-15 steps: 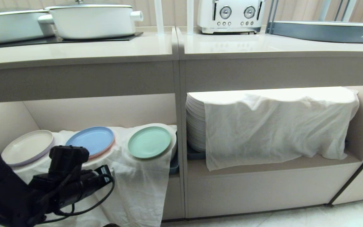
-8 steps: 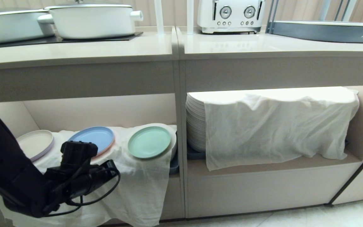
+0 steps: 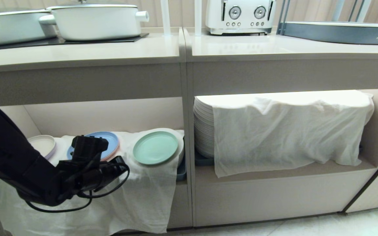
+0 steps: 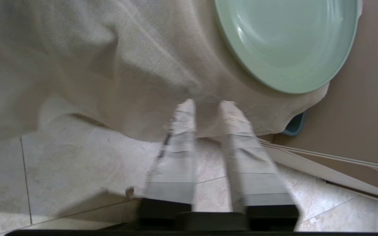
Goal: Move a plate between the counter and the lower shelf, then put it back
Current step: Pick up the plate in the cupboard
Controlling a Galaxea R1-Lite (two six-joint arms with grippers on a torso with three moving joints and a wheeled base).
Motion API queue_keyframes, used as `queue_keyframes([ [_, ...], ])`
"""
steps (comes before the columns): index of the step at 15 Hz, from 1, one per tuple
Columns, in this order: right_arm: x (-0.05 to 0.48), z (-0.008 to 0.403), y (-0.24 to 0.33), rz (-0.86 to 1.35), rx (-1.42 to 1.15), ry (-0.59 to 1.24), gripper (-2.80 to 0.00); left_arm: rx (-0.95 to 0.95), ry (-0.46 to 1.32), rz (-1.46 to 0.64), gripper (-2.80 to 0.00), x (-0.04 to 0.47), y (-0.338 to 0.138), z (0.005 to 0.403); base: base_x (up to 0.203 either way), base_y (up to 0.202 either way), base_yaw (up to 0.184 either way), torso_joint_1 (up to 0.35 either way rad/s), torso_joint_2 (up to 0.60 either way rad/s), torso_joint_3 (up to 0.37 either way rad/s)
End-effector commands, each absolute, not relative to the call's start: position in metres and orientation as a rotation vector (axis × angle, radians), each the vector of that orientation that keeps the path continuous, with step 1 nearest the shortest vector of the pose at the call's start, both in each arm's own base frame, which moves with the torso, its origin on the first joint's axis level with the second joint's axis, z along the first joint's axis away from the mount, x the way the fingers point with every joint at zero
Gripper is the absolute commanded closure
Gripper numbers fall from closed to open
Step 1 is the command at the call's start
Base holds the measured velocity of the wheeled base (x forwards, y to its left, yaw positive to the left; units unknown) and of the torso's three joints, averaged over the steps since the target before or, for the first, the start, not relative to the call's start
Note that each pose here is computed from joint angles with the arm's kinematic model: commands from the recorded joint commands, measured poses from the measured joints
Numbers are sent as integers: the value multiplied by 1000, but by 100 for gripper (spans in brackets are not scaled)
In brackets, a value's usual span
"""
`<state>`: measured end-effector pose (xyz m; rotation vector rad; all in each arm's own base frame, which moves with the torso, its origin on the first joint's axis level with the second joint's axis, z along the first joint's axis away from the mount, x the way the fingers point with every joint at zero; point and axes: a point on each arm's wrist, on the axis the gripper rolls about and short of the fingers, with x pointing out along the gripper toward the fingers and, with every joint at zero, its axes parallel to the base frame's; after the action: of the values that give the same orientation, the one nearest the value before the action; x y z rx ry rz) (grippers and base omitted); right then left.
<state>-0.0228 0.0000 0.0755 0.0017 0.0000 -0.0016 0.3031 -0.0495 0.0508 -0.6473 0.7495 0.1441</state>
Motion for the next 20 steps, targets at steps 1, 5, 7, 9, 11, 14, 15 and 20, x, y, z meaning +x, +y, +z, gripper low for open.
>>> queue_keyframes([
  [1,-23,75,0,-2,2,0,0,-655,725,136,-280,309,-51,57,0,0,0,0,0,0],
  [5,-23,75,0,-2,2,0,0,-651,742,146,-280,311,-51,50,0,0,0,0,0,0],
  [7,-23,75,0,0,2,0,0,-649,744,150,-280,315,-51,47,0,0,0,0,0,0],
  [9,-23,75,0,-2,2,0,0,-643,744,161,-280,321,-52,43,0,0,0,0,0,0],
  [11,-23,75,0,-2,2,0,0,-635,745,166,-280,327,-56,39,0,0,0,0,0,0],
  [14,-23,75,0,-2,2,0,0,-634,728,144,-280,336,-62,40,0,0,0,0,0,0],
  [15,-23,75,0,-1,2,0,0,-635,719,137,-280,340,-64,42,0,0,0,0,0,0],
  [20,-23,75,0,-2,2,0,0,-628,748,143,-280,358,-70,42,0,0,0,0,0,0],
])
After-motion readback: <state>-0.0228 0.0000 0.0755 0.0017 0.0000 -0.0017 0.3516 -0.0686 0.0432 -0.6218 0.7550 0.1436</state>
